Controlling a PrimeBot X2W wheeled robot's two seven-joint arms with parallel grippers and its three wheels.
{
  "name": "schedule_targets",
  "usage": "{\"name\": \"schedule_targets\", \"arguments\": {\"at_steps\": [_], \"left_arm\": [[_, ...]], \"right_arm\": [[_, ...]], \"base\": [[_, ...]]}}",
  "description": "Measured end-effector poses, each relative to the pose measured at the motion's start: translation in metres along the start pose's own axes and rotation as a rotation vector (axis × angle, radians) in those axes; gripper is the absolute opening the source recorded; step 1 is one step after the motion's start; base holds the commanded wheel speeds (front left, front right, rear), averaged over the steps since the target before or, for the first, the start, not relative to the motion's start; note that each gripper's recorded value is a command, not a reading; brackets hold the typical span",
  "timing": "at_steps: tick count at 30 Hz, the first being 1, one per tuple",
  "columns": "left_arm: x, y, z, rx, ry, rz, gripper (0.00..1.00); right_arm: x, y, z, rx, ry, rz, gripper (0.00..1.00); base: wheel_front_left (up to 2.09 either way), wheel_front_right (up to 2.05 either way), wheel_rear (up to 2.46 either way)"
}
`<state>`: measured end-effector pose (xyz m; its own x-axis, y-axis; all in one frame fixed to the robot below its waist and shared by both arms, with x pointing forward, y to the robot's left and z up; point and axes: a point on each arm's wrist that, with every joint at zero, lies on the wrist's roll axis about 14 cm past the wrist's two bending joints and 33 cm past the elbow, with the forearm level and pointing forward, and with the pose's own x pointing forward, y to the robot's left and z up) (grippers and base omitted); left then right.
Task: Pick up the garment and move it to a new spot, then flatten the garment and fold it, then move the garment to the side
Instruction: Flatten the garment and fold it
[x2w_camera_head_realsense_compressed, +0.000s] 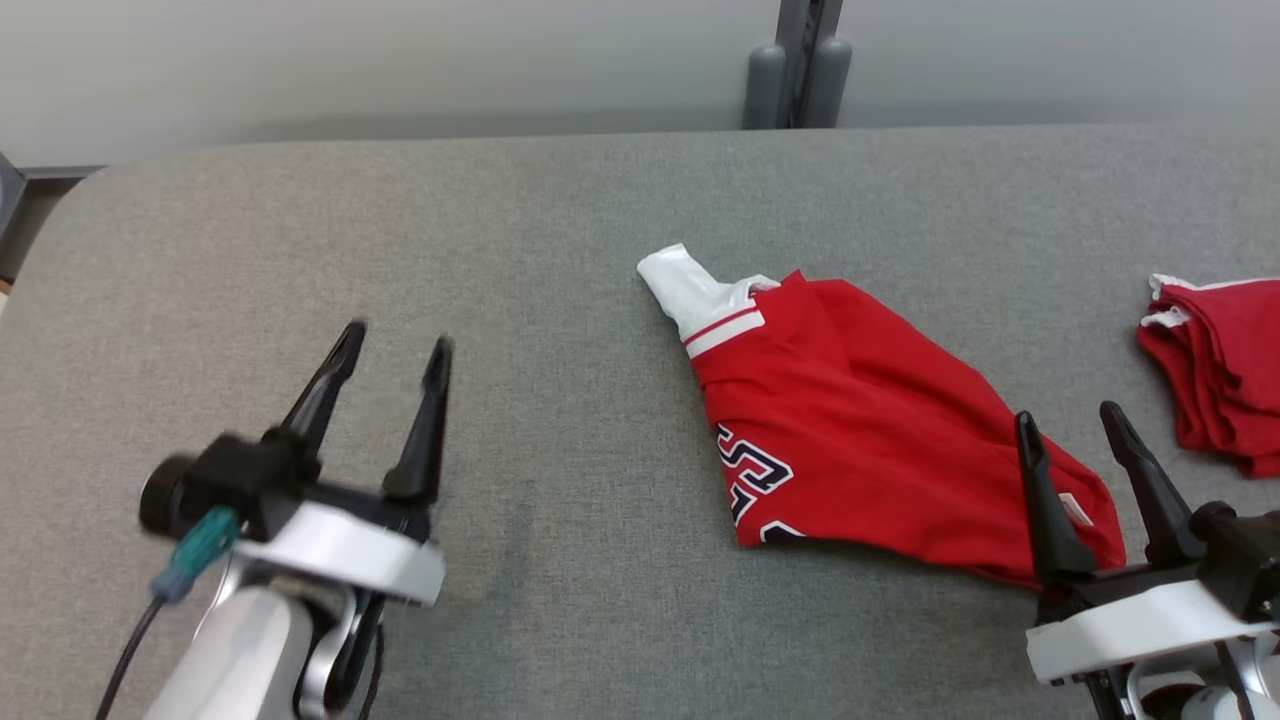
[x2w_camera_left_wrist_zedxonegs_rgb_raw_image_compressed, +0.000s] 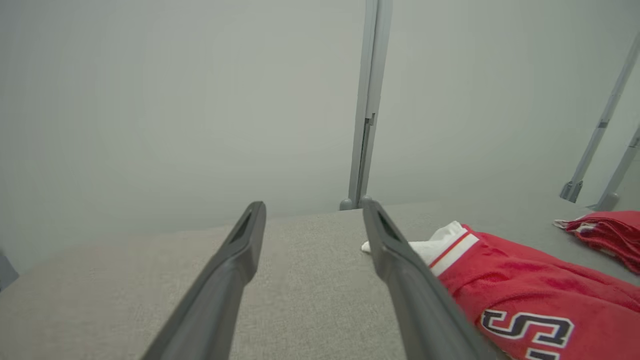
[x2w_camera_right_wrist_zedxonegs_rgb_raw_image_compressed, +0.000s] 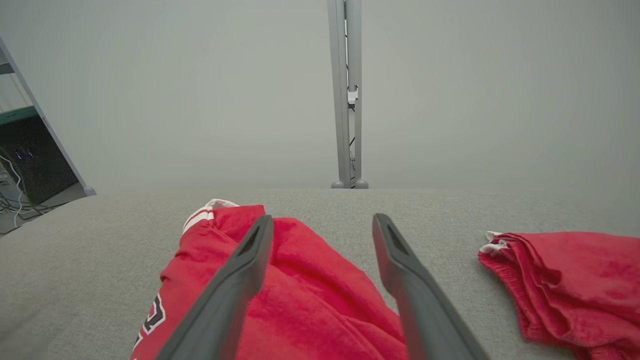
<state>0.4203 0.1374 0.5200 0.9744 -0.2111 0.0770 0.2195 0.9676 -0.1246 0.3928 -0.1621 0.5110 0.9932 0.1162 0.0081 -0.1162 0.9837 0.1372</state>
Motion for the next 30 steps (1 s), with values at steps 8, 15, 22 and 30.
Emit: {"name": "schedule_targets", "arguments": {"at_steps": [8,15,22,30], "left_arm": [[0.074,-0.057,0.007,-0.012,0.035,-0.227,1.00],[0.125,-0.099,-0.046,-0.045,0.253,-0.356,1.00],[0.141,-0.125,-0.126,-0.075,0.575,-0.401,1.00],[0.131,-0.117,-0.184,-0.038,0.844,-0.363,0.49]], "right_arm": [[0.016,-0.003,-0.010,0.003,0.017,-0.003,1.00],[0.019,-0.021,-0.024,0.017,0.040,-0.054,1.00],[0.015,-0.042,-0.036,0.017,0.058,-0.116,1.00],[0.010,-0.054,-0.045,0.023,0.077,-0.155,1.00]], "base": [[0.00,0.00,0.00],[0.00,0.00,0.00],[0.00,0.00,0.00],[0.00,0.00,0.00]]}}
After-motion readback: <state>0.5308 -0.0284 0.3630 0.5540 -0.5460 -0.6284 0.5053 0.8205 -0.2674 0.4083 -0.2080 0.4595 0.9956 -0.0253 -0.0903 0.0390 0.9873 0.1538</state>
